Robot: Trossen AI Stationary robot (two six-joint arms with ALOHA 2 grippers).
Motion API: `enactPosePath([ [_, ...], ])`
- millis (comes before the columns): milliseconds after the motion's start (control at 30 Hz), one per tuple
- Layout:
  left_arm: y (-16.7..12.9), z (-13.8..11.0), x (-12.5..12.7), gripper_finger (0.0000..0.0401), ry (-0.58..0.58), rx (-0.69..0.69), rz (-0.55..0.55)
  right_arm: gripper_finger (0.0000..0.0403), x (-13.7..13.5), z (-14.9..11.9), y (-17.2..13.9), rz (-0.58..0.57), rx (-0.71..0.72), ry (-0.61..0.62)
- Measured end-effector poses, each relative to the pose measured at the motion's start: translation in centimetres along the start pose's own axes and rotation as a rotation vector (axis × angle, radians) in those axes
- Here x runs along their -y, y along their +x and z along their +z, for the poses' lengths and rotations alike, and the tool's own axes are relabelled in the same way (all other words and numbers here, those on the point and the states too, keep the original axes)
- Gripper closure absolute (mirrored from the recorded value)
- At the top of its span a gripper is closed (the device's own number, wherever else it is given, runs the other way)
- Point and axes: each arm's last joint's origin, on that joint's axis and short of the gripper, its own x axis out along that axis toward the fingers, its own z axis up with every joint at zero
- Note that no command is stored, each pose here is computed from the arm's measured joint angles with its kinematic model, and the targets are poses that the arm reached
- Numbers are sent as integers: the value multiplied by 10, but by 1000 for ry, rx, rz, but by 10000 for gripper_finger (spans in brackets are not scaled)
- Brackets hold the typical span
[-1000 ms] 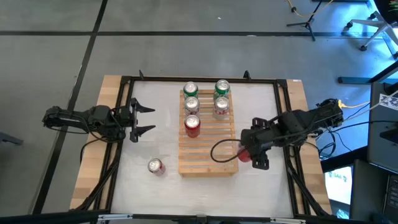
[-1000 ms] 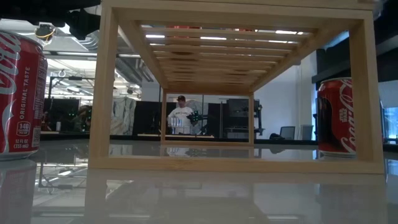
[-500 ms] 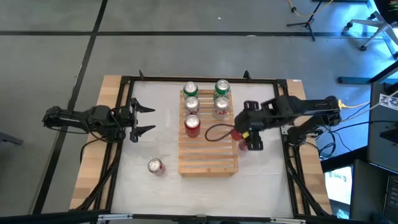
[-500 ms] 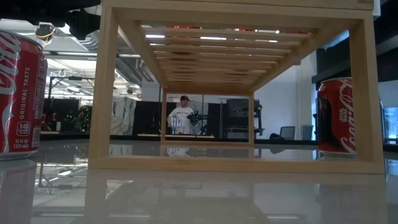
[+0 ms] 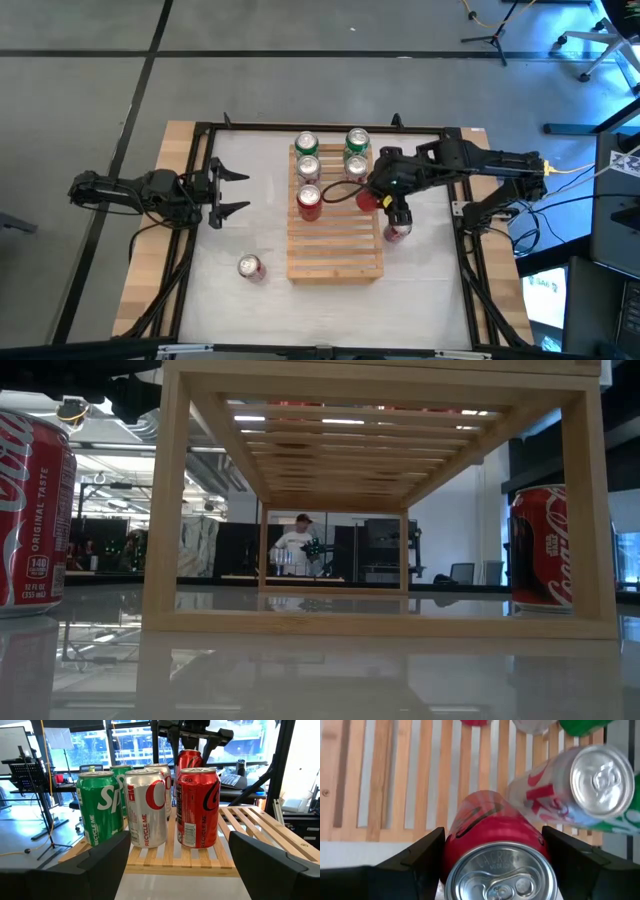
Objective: Place canned beverage on shelf
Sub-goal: Put the red and black soda can on the shelf aligned with the red and black soda can
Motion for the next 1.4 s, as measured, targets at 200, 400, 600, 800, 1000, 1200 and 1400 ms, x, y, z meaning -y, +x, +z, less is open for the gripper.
enactPosePath([
  [200, 0, 0, 0, 71, 0, 0, 0, 111, -1, 5, 3, 18, 35, -23],
  [400, 0, 0, 0, 71, 0, 0, 0, 111, -2, 11, 15, 20, -1, -45],
  [600, 0, 0, 0, 71, 0, 0, 0, 111, -2, 16, 22, 15, 6, -79],
  [800, 0, 0, 0, 71, 0, 0, 0, 111, -3, 19, 22, 45, 41, -90],
  [1000, 0, 0, 0, 71, 0, 0, 0, 111, -3, 18, 22, 46, 35, -91],
  [1200, 0, 0, 0, 71, 0, 0, 0, 111, -5, 17, 22, 98, 33, -90],
  [1400, 0, 0, 0, 71, 0, 0, 0, 111, -5, 17, 22, 99, 32, -90],
])
